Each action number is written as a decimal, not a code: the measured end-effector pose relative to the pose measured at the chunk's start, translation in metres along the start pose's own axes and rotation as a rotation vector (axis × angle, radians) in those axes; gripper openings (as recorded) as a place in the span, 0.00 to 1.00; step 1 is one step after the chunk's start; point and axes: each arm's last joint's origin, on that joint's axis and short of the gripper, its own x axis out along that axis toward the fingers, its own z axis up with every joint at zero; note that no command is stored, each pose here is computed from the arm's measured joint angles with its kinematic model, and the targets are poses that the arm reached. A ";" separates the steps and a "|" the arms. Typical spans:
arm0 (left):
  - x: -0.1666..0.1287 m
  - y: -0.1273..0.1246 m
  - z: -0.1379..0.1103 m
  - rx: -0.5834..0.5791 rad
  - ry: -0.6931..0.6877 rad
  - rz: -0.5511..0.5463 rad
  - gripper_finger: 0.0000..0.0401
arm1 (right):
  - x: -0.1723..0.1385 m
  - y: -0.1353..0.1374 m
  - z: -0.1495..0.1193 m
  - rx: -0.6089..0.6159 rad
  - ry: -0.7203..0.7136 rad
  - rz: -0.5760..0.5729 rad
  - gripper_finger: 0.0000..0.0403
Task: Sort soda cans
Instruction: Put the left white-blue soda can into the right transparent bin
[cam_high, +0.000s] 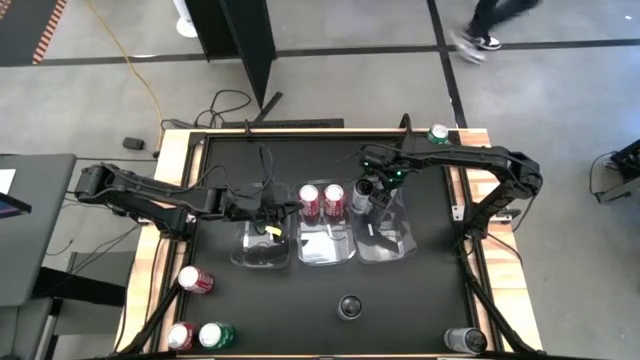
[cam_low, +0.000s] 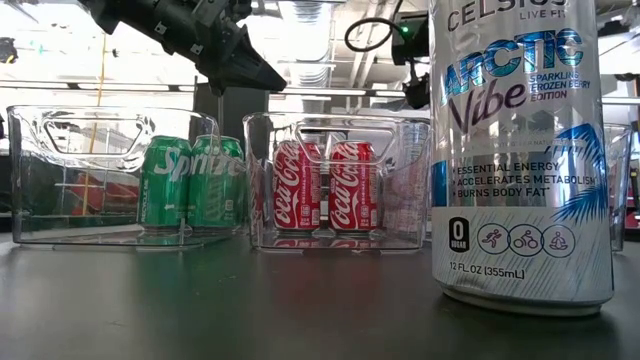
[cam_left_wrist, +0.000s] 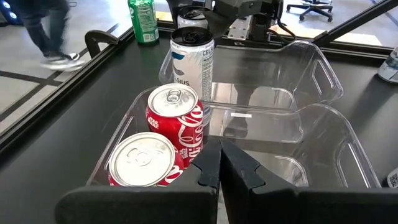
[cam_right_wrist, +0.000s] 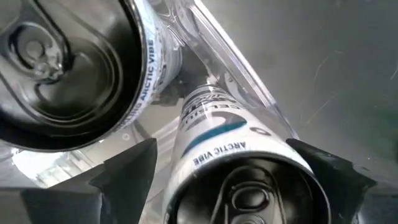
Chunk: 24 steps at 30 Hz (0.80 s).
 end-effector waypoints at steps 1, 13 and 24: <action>0.000 0.000 0.000 0.000 0.000 0.000 0.00 | 0.000 0.001 0.000 -0.003 0.000 0.000 0.90; 0.000 0.000 0.000 0.000 0.000 0.000 0.00 | -0.004 0.011 -0.004 -0.048 0.011 0.002 0.89; 0.000 0.000 0.000 0.000 0.000 0.000 0.00 | -0.036 0.008 0.005 -0.043 -0.050 -0.050 0.89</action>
